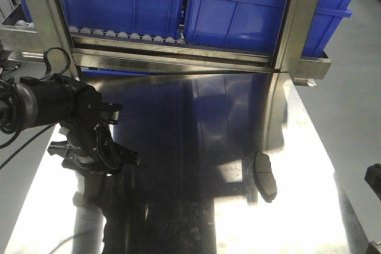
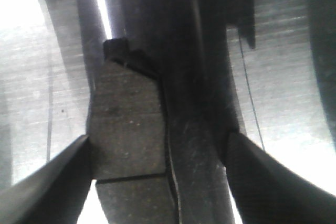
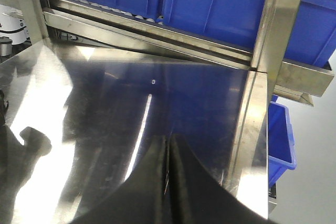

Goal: Move and align brake pads A on conveyor
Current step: 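Close the left gripper on the brake pad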

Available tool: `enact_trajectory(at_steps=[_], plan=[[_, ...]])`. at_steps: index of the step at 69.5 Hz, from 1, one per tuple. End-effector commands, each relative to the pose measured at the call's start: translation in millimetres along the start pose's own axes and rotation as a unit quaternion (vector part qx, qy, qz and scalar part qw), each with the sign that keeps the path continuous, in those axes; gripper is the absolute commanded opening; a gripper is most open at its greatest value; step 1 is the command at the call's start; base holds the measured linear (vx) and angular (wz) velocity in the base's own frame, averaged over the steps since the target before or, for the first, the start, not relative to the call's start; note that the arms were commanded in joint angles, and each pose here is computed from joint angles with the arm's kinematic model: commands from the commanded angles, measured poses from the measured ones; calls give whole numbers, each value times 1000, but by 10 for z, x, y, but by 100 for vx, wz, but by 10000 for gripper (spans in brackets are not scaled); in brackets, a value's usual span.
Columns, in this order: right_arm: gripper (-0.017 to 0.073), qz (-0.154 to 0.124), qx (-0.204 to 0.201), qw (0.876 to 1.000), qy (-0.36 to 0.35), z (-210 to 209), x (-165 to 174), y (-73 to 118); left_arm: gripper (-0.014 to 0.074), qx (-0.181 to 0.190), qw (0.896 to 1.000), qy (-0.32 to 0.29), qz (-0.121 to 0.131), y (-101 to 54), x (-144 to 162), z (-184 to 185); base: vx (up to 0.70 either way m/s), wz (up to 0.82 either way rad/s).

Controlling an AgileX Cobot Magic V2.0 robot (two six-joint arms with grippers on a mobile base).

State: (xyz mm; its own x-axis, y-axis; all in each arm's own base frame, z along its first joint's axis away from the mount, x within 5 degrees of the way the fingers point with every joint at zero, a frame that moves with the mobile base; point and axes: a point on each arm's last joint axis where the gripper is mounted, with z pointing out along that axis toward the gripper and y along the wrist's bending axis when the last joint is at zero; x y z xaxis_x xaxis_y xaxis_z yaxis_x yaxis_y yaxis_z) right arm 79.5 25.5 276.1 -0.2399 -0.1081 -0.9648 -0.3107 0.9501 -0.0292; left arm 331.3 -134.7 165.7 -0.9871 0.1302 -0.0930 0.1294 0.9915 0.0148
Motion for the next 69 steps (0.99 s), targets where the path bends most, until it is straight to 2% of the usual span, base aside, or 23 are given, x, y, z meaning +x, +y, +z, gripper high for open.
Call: enact_trajectory(at_steps=[1,20,30,51,69], plan=[[-6,-5,7,999,-48,-27,-155,-13,413,9,1000,-27,-4,2,-34,-214,0,0],[-6,-5,7,999,-48,-27,-155,-13,190,9,1000,-26,-6,2,-32,-214,0,0],[-6,-5,7,999,-48,-27,-155,-13,111,10,999,-30,-6,0,-39,-214,0,0],[-6,-5,7,999,-48,-27,-155,-13,73,19,998,-53,-8,-4,-54,-299,0,0],[-6,-5,7,999,-48,-27,-155,-13,73,34,992,-121,-5,11,-60,-618,0,0]])
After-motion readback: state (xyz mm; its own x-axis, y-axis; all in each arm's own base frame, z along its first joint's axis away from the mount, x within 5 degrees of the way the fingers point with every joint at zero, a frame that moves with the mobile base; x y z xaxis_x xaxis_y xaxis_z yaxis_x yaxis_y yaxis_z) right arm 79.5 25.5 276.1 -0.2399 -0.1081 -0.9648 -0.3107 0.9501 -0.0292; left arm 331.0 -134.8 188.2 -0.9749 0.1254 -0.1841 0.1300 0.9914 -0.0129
